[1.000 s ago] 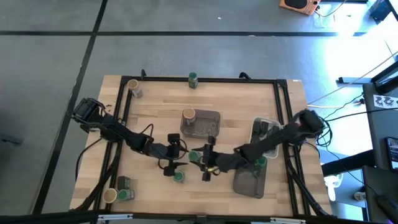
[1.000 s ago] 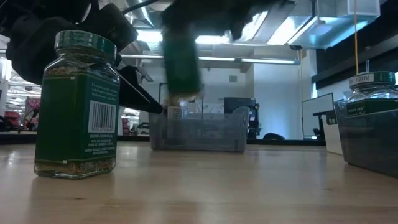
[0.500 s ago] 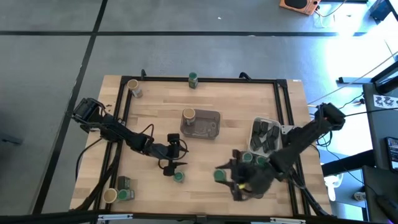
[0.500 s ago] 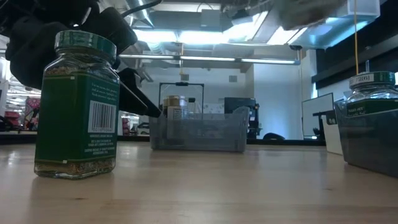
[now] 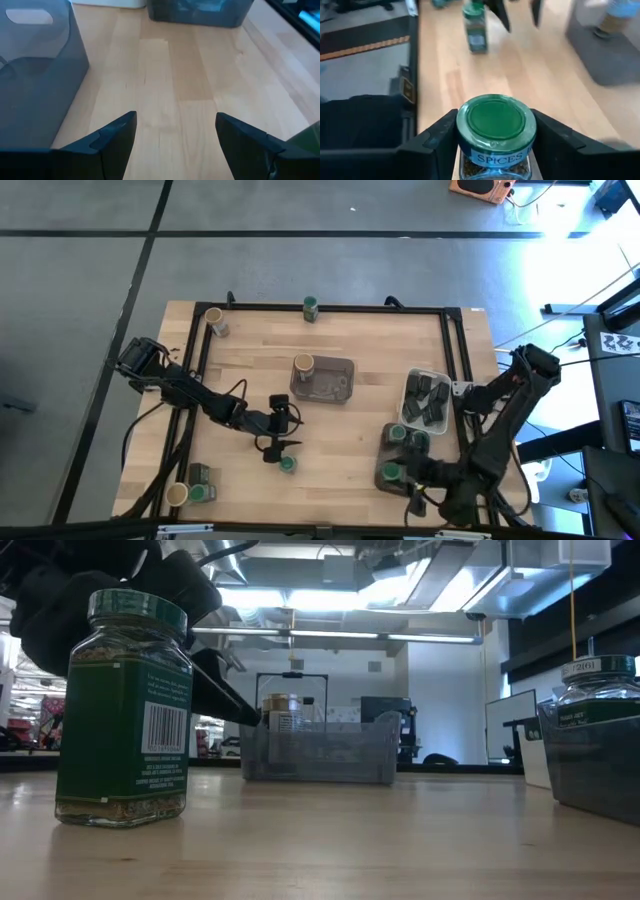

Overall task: Sort spices by type
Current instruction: Put back all the green seasoning bottles into the bottom black bin

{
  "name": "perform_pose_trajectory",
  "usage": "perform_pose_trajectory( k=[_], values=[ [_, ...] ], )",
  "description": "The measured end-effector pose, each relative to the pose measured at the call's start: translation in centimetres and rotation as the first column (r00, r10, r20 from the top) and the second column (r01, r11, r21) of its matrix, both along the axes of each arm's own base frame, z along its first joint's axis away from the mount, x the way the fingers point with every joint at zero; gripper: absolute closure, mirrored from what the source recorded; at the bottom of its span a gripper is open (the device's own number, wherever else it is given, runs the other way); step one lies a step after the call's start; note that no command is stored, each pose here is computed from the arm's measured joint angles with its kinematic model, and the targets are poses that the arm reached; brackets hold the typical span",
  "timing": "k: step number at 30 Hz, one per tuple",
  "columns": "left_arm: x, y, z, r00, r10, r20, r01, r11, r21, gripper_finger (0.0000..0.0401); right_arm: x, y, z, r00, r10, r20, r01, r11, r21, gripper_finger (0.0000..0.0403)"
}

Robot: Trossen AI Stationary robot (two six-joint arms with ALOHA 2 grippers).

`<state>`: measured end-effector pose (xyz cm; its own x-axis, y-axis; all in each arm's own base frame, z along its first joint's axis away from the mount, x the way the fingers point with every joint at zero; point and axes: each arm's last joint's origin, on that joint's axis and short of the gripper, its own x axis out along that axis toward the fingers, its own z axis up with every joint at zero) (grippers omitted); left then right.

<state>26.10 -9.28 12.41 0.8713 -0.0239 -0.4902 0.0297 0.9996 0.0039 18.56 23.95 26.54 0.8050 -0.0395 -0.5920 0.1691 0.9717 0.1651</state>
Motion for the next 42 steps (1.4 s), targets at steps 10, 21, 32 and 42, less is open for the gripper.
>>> perform_pose_trajectory(
  k=[10, 21, 32, 42],
  values=[
    [0.1, 0.0, 0.1, 1.0, 0.001, 0.015, -0.001, 1.0, -0.005, 0.0132, -3.5, 0.1, -2.3, 0.993, -0.122, -0.004, 0.122, 0.992, -0.015, 0.0197],
    [0.1, 0.0, 0.1, 1.0, 0.007, 0.014, -0.006, 1.0, -0.015, 0.0132, -4.2, -1.3, -6.3, 0.986, -0.16, -0.046, 0.16, 0.987, -0.015, 0.0197],
    [0.1, 0.0, 0.1, 1.0, 0.007, 0.012, -0.006, 1.0, -0.015, 0.0132, -4.7, -2.1, -8.7, 0.986, -0.16, -0.052, 0.159, 0.987, -0.016, 0.0197],
    [0.1, 0.0, 0.1, 1.0, 0.007, 0.012, -0.007, 1.0, -0.016, 0.0132, -5.5, -2.5, -9.6, 0.982, -0.17, 0.08, 0.175, 0.982, -0.068, 0.0197]
  ],
)
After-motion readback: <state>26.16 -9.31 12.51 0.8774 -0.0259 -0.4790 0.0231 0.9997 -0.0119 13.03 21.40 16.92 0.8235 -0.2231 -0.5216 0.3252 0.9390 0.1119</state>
